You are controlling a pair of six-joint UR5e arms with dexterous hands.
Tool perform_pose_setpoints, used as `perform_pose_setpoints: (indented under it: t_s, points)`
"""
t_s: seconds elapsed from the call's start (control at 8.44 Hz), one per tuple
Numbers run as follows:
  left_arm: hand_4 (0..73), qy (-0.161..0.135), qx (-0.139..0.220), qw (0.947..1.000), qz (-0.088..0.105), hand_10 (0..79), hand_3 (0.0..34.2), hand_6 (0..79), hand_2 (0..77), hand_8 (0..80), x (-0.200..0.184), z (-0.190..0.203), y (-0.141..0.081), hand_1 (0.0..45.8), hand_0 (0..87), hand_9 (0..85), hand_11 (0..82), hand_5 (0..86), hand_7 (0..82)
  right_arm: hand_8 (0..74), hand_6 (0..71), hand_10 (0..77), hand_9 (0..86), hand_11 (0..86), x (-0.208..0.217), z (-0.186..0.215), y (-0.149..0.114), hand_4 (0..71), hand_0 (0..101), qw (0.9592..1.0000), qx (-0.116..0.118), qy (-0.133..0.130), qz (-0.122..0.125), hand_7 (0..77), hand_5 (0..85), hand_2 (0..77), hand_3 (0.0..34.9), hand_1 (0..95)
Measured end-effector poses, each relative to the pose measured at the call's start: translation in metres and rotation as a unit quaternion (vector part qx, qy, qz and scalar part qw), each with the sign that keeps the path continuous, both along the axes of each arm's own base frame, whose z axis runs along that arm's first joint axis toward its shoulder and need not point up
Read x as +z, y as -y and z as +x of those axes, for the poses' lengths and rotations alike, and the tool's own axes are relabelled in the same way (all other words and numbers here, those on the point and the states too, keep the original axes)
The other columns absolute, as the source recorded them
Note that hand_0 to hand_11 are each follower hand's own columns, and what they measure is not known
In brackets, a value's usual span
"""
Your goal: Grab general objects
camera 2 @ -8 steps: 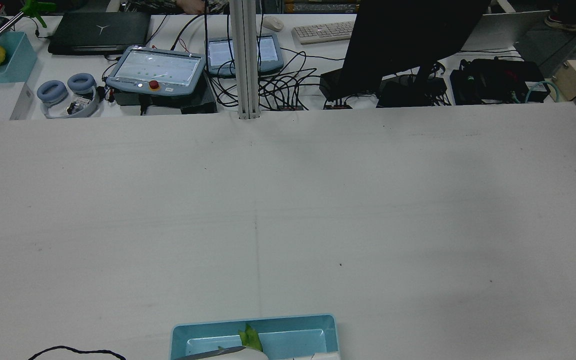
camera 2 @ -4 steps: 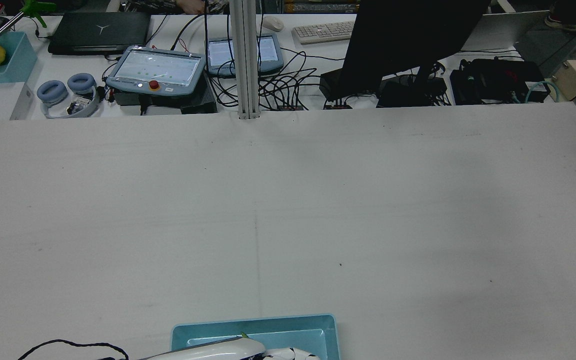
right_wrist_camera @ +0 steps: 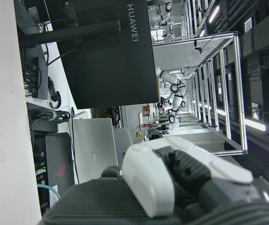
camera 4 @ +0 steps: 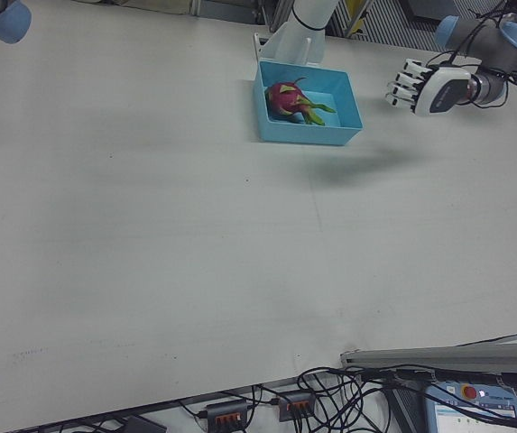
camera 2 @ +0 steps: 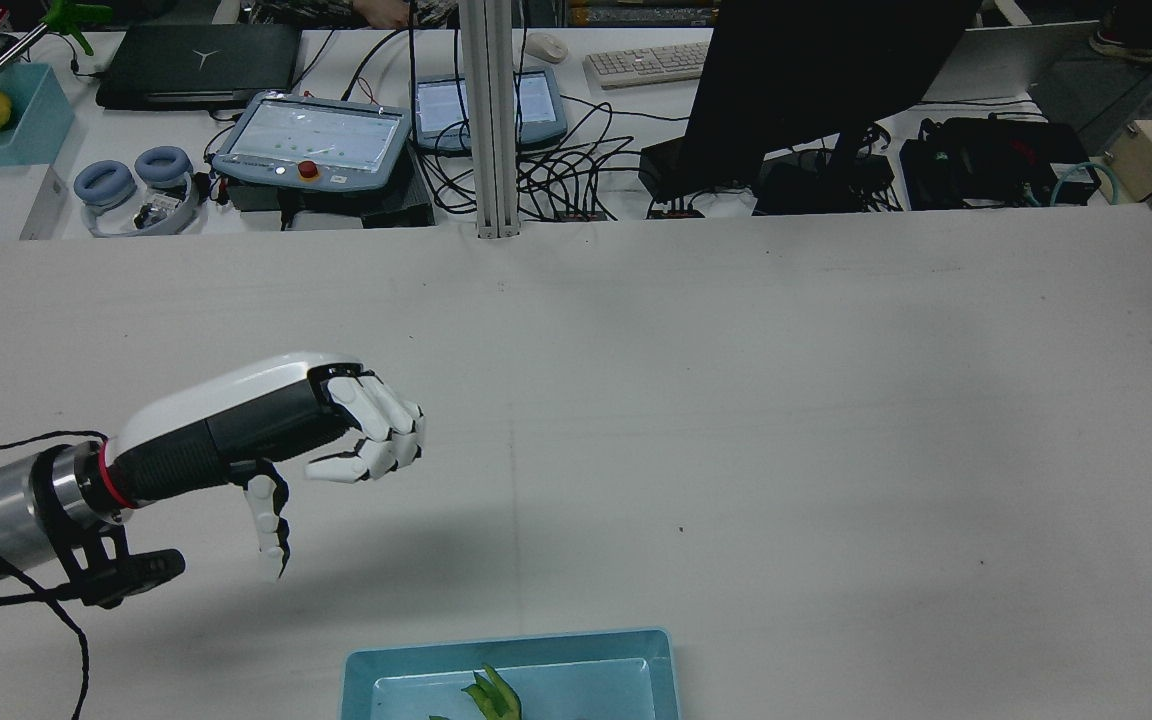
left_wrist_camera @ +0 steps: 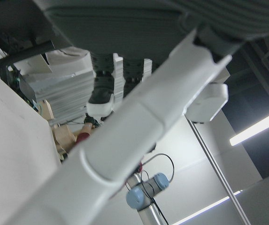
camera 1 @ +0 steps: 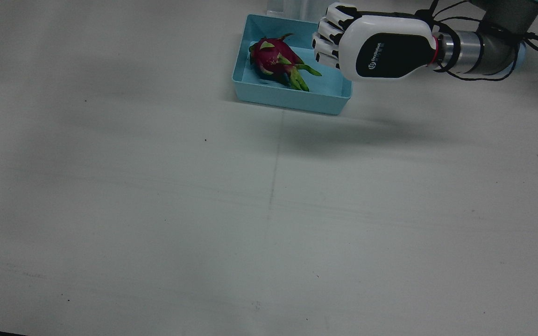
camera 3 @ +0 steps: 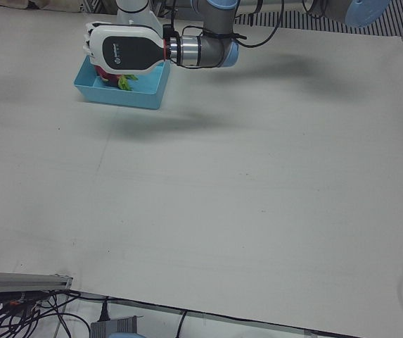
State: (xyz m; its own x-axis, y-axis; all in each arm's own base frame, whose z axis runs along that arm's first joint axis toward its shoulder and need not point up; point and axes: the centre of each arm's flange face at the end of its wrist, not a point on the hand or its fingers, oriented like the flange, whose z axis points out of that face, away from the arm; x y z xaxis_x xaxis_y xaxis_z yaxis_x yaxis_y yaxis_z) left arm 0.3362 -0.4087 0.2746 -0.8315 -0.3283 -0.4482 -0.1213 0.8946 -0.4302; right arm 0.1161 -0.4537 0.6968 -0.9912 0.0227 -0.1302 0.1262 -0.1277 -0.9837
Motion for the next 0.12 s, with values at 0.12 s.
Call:
perform_pose_setpoints:
  t_s: [0.12]
  points:
    - [58.9,0.021,-0.05,0.9984,-0.015,37.6,0.0,70.4,0.0,46.9,0.0174,-0.0394,0.0429,0.0,80.2,70.4,70.9,69.3,69.3,0.0,0.0,0.0,0.5,0.5,-0.0001,0.0,0.0,0.0,0,1.0,0.0,0.0,0.0,0.0,0.0,77.4,0.0,94.9]
